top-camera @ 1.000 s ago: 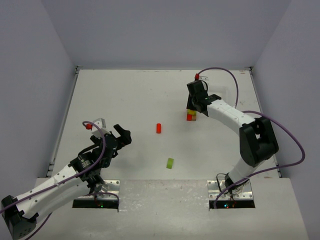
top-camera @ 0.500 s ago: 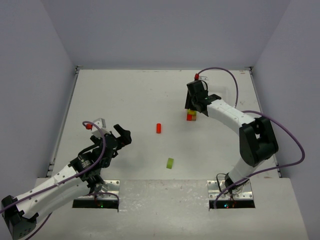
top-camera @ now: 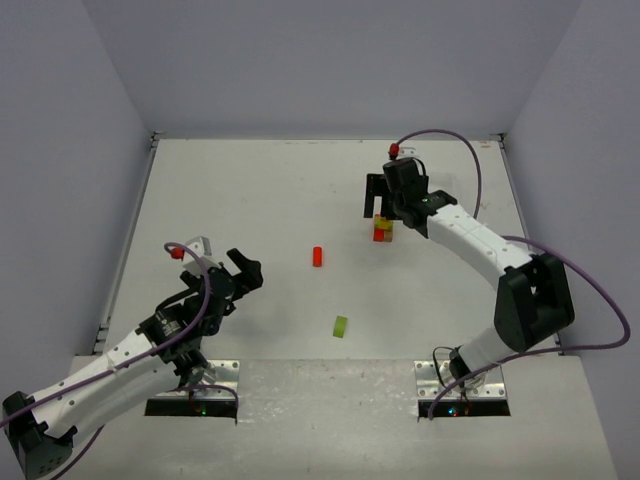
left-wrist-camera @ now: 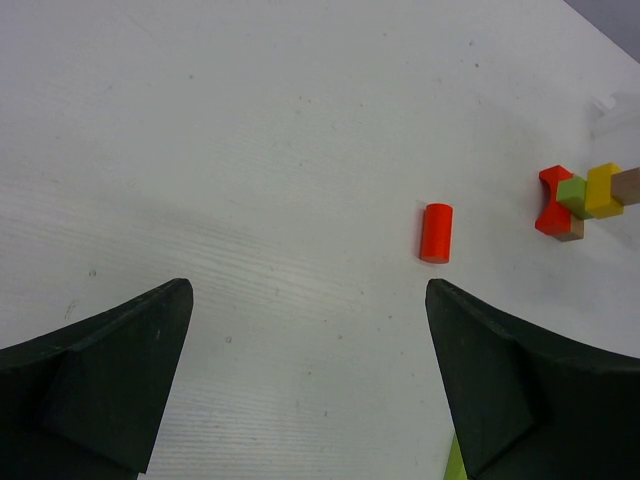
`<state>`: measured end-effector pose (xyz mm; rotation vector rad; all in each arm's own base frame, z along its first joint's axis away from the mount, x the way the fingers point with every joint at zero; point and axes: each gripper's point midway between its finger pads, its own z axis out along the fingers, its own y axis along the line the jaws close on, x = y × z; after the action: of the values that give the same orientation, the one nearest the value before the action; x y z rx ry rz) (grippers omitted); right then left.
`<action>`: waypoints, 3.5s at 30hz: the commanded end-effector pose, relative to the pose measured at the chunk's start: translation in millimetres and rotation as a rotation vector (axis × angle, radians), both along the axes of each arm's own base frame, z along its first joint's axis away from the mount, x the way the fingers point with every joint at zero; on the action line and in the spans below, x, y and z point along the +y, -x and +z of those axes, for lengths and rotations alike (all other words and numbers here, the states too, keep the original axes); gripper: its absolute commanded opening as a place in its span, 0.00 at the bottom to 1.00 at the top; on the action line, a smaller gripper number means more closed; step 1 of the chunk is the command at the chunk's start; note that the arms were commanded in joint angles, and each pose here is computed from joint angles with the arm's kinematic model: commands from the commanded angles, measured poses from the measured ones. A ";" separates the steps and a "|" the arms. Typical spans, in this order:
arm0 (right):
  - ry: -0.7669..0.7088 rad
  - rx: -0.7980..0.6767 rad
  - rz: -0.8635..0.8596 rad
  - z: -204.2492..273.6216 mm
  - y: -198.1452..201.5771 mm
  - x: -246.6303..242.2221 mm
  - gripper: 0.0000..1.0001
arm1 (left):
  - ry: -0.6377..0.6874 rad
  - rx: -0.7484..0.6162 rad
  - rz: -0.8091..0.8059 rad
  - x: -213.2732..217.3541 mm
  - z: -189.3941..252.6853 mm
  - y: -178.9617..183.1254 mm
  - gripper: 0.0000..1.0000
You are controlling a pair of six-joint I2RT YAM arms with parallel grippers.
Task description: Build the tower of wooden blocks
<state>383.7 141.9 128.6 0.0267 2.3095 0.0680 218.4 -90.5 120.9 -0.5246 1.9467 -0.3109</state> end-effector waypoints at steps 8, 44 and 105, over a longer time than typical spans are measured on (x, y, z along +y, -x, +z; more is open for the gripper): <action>0.146 0.033 -0.003 -6.9 19.6 -33.3 0.99 | 0.029 -0.025 -0.001 -1.9 5.3 -2.3 1.00; 0.156 0.055 -0.092 -20.4 -16.0 -47.7 0.99 | 0.009 -0.018 0.016 0.2 3.0 -4.3 1.00; -0.159 0.055 0.218 -7.7 -16.5 31.4 0.99 | -0.001 -0.016 0.022 1.2 2.8 -5.2 1.00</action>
<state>380.2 165.8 96.6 -0.1274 2.4403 0.3358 218.6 -89.2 117.2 -0.5227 1.9553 -0.2896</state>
